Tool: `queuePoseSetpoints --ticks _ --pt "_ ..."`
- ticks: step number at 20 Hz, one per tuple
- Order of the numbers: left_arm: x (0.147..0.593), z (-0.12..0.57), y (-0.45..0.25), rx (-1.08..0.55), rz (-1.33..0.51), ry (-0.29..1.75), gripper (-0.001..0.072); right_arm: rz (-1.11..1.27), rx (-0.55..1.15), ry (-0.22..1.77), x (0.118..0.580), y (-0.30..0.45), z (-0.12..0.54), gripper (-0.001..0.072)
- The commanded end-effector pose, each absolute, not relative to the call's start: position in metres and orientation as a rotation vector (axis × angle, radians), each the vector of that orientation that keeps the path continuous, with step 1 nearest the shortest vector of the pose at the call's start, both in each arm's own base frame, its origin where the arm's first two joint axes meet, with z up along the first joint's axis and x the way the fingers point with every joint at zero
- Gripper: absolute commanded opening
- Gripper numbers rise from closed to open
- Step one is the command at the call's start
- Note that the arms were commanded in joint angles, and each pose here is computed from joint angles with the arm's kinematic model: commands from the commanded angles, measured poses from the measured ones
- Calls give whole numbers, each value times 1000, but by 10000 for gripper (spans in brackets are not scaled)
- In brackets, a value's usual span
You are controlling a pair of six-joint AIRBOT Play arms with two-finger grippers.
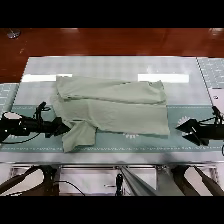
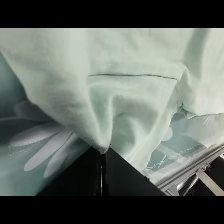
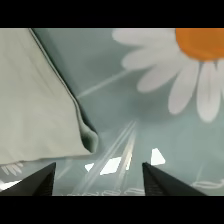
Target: Fold the shirts.
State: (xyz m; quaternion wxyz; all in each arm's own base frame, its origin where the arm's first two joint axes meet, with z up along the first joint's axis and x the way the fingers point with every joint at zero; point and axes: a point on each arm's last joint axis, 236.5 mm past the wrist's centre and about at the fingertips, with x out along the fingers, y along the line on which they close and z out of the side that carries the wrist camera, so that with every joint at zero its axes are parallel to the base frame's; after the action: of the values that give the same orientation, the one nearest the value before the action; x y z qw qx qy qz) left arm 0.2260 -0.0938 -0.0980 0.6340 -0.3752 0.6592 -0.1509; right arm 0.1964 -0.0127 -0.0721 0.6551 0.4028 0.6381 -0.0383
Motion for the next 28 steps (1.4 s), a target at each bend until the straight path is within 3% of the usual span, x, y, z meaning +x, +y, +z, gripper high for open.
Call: queuePoseSetpoints --ticks 1,4,8,10,11,13,16,20,23,28 --pt "226 -96 -95 -858 -353 1508 22 -50 945 1556 180 7 -85 618" --pt "227 -97 -95 -858 -353 1507 22 48 874 1619 185 33 -98 618" --pt "226 -96 -95 -871 -343 1512 22 94 947 1462 246 49 -97 618" --pt "226 -96 -95 -870 -343 1512 22 121 942 1481 257 54 -96 615" --pt "226 -96 -95 -870 -343 1512 22 149 939 1513 256 61 -97 566" --pt "226 -95 -95 -870 -347 1513 22 241 882 1552 250 76 -97 25" --pt "243 -73 -89 -852 -403 1475 22 300 827 1524 263 70 -78 24" --pt "293 -21 -52 -843 -389 1340 22 264 813 1326 331 37 -27 24" --pt "343 2 -30 -809 -323 1229 21 325 799 1174 380 44 15 24" --pt "441 9 -54 -731 -361 1143 21 300 783 1101 453 43 14 24"
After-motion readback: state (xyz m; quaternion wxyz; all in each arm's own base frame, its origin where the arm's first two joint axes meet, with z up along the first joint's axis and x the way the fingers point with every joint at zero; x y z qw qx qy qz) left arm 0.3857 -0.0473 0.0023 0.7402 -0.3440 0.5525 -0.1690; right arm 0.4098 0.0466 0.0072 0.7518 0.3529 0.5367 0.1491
